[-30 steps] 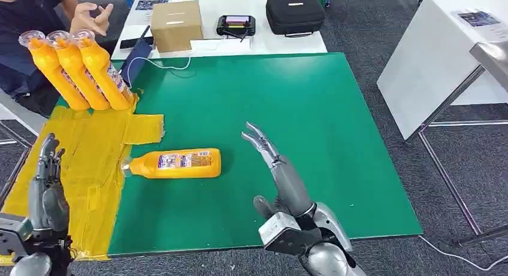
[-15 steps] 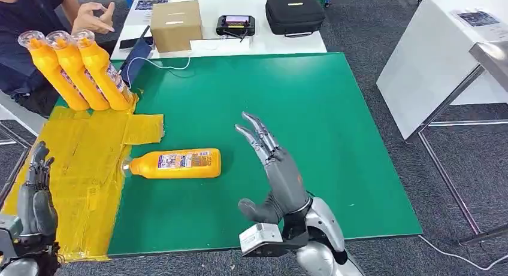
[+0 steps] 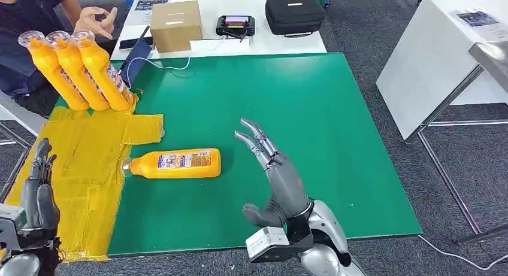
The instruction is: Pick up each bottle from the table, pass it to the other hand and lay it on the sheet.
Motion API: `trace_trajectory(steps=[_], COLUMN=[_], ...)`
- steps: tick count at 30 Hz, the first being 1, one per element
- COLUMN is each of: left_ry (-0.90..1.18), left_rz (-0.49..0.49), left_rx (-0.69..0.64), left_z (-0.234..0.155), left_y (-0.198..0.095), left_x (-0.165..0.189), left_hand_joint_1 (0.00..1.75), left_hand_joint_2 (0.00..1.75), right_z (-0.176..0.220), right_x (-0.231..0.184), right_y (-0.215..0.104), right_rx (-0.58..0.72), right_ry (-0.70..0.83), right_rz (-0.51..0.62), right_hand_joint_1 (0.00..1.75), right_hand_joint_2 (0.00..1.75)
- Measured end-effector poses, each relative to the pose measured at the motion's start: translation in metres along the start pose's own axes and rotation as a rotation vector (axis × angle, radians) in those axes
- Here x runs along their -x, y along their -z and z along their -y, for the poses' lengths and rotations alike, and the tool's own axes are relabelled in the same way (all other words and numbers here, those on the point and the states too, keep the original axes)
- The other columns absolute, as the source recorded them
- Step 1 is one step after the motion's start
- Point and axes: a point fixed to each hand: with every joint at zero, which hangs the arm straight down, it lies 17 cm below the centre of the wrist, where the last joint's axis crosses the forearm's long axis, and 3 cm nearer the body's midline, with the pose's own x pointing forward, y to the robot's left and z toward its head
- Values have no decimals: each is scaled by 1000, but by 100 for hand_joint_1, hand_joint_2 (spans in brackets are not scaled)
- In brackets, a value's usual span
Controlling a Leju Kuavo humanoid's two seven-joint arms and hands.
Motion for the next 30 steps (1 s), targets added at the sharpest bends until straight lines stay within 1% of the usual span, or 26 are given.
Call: trace_trajectory(steps=[2, 5, 10, 14, 18, 22, 23, 27, 30], left_ry=[-8, -24, -111, -164, -153, -142, -138, -141, -169], left_rz=[-18, -54, -96, -124, -145, -177, -184, -211, -218], left_rx=[4, -3, -4, 11, 6, 7, 9, 5, -13], left_z=[3, 11, 15, 1, -19, -27, -27, -28, -32], left_y=[6, 25, 51, 59, 63, 64, 64, 63, 53], left_x=[4, 15, 39, 61, 73, 84, 86, 96, 104], left_hand_joint_1=[0, 0, 0, 0, 0, 0, 0, 0, 0], left_hand_joint_2=[0, 0, 0, 0, 0, 0, 0, 0, 0], right_z=[1, 9, 10, 12, 15, 17, 16, 16, 11], right_x=[3, 12, 20, 19, 20, 21, 21, 21, 17], right_y=[-1, -5, -10, -5, -3, -1, -1, 1, 2], right_rx=[-9, -17, -58, -66, -67, -68, -69, -72, -90], right_ry=[2, 8, 15, 17, 18, 23, 24, 25, 25], right_rz=[-12, -33, -44, -33, -31, -27, -27, -23, -13], right_hand_joint_1=[0, 0, 0, 0, 0, 0, 0, 0, 0], right_hand_joint_2=[175, 175, 175, 175, 175, 175, 0, 0, 0])
